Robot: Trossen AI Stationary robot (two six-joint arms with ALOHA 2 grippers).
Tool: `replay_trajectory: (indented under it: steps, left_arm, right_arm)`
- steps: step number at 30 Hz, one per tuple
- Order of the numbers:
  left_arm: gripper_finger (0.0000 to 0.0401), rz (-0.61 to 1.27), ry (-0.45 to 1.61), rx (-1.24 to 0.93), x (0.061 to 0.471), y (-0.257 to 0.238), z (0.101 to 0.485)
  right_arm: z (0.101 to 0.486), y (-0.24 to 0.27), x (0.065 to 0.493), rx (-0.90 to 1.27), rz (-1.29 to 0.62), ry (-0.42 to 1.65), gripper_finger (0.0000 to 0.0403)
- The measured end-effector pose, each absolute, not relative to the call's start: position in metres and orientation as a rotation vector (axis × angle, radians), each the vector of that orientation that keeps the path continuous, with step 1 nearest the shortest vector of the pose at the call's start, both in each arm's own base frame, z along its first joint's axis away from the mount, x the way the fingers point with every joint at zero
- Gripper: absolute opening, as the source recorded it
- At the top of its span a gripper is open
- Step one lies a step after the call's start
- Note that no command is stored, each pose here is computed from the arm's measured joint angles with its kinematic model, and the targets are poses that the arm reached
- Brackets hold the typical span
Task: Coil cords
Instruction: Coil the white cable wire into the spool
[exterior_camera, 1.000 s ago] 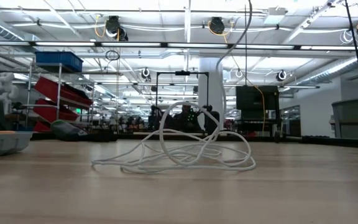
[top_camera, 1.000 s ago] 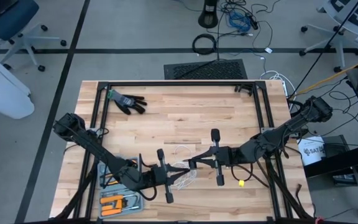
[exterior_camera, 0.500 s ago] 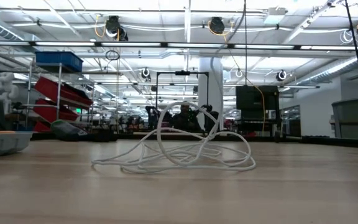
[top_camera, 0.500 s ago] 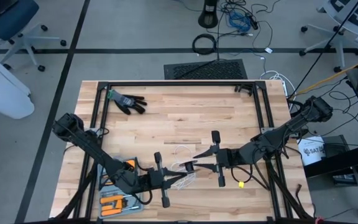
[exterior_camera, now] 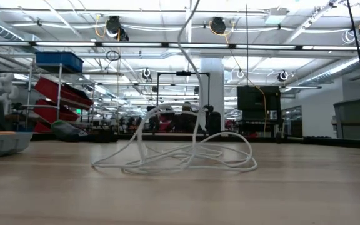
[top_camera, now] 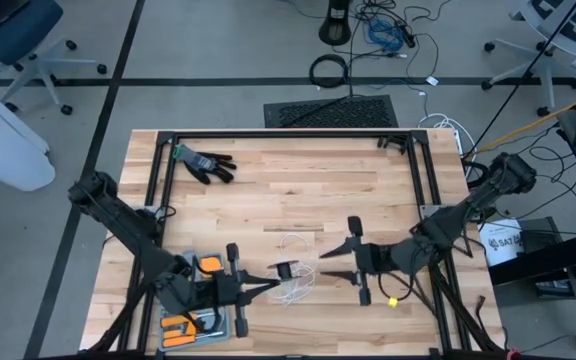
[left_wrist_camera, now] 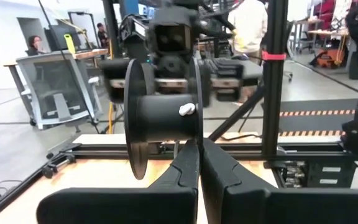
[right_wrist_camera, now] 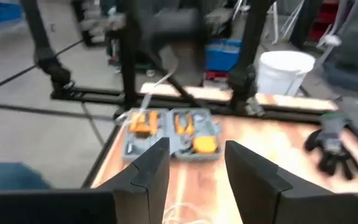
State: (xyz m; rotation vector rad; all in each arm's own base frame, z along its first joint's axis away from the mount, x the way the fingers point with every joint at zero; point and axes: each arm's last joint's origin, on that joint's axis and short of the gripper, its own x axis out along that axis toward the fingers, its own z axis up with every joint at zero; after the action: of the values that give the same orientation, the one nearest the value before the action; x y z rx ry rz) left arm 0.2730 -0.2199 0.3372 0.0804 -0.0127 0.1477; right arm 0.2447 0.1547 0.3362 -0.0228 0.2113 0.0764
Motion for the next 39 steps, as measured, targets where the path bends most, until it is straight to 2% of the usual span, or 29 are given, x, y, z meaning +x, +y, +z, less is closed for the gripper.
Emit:
replay_trajectory:
  steps: [5, 9, 14, 18, 22, 32, 39]
  left_arm:
    - [0.0000, 0.135, 0.028, 0.105, 0.264, -0.212, 0.344]
    - [0.0000, 0.094, 0.051, 0.122, 0.257, -0.205, 0.351]
    - [0.0000, 0.055, 0.047, 0.111, 0.247, -0.197, 0.362]
    - [0.0000, 0.018, 0.063, 0.098, 0.239, -0.196, 0.366]
    - [0.0000, -0.001, 0.081, 0.110, 0.234, -0.199, 0.364]
    - [0.0000, -0.004, 0.082, 0.121, 0.220, -0.207, 0.367]
    - [0.0000, 0.023, 0.075, 0.124, 0.212, -0.212, 0.368]
  right_arm:
    - [0.313, 0.178, 0.253, -0.016, 0.115, 0.273, 0.0136]
    - [0.293, 0.195, 0.273, 0.010, 0.124, 0.243, 0.0141]
    - [0.261, 0.205, 0.302, -0.011, 0.200, 0.232, 0.0178]
    - [0.239, 0.202, 0.324, -0.008, 0.162, 0.203, 0.0214]
    - [0.232, 0.197, 0.337, -0.018, 0.160, 0.135, 0.0225]
    - [0.226, 0.192, 0.344, -0.061, 0.191, 0.145, 0.0189]
    - [0.224, 0.190, 0.345, -0.065, 0.189, 0.165, 0.0131]
